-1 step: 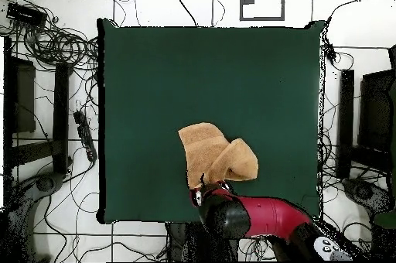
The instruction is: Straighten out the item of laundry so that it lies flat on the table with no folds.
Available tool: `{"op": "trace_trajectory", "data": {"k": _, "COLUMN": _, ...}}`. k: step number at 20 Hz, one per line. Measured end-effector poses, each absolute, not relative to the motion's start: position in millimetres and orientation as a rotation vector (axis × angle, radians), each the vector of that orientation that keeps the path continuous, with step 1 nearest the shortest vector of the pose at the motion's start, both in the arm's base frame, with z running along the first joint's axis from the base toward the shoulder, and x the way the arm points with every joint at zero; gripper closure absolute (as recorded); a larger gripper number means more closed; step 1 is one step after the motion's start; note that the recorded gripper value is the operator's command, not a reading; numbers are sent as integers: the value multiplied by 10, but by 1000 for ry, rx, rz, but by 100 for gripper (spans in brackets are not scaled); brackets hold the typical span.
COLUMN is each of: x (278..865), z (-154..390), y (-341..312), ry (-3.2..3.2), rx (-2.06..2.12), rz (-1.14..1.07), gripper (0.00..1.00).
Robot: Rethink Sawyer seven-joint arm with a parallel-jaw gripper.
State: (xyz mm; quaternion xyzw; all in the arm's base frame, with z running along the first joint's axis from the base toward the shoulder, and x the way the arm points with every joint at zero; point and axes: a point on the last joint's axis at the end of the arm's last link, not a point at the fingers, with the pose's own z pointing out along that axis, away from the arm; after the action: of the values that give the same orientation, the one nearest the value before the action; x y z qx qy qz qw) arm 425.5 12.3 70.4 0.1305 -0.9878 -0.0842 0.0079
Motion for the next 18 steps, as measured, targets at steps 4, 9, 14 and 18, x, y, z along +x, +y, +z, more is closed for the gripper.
{"op": "trace_trajectory", "data": {"k": 4, "x": 4322, "z": 855, "y": 92, "ry": -3065, "rx": 402, "rz": -241, "gripper": 100}}
{"op": "trace_trajectory", "data": {"k": 9, "x": 4464, "z": 1098, "y": 57, "ry": -3059, "rx": 374, "rz": -219, "gripper": 100}}
{"op": "trace_trajectory", "data": {"k": 14, "x": 4583, "z": 1309, "y": 21, "ry": -3061, "rx": 340, "rz": -193, "gripper": 100}}
{"op": "trace_trajectory", "data": {"k": 18, "x": 4699, "z": 1526, "y": -42, "ry": -3063, "rx": 300, "rz": -160, "gripper": 100}}
